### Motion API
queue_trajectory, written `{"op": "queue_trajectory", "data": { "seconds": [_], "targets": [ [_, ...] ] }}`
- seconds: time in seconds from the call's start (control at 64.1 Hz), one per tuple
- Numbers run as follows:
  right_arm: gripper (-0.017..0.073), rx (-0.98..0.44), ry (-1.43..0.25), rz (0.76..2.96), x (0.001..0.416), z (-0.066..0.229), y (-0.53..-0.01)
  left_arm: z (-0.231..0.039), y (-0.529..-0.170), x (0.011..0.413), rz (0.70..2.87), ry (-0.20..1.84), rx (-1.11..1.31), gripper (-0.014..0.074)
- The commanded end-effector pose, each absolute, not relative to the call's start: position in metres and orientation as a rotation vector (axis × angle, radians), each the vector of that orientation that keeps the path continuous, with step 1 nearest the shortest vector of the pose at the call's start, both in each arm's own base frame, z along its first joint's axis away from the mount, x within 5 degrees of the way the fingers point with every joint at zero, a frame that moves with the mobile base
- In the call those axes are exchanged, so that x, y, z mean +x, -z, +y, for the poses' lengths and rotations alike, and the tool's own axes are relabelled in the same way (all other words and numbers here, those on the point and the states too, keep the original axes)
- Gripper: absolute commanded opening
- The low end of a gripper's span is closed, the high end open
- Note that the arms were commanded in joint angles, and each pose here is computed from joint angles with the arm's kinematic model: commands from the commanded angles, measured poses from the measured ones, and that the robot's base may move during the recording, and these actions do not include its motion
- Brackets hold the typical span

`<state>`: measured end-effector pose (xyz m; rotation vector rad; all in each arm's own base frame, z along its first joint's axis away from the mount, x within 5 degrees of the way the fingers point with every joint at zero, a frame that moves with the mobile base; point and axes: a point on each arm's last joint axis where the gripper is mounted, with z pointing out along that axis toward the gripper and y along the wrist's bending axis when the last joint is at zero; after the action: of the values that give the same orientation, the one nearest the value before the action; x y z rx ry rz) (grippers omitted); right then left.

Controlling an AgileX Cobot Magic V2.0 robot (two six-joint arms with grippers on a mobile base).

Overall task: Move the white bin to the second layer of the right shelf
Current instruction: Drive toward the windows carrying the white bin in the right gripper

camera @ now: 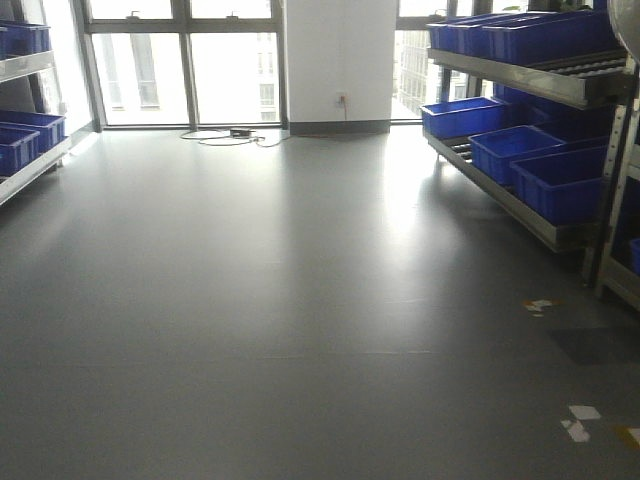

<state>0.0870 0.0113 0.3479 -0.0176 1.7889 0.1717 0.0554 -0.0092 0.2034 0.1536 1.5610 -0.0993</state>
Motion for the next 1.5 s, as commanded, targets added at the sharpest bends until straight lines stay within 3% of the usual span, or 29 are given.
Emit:
{"op": "queue_trajectory", "data": {
  "seconds": [0.0, 1.483],
  "targets": [
    [0.0057, -0.016, -0.182, 1.656, 0.0871, 0.0112, -0.3666, -0.0090, -0.1994, 0.0558, 1.501, 0.107, 0.139, 0.0085],
    [0.0057, -0.016, -0.182, 1.658, 0.0874, 0.0113, -0.3665, -0.0090, -0.1994, 0.0558, 1.501, 0.107, 0.139, 0.0085]
  ]
}}
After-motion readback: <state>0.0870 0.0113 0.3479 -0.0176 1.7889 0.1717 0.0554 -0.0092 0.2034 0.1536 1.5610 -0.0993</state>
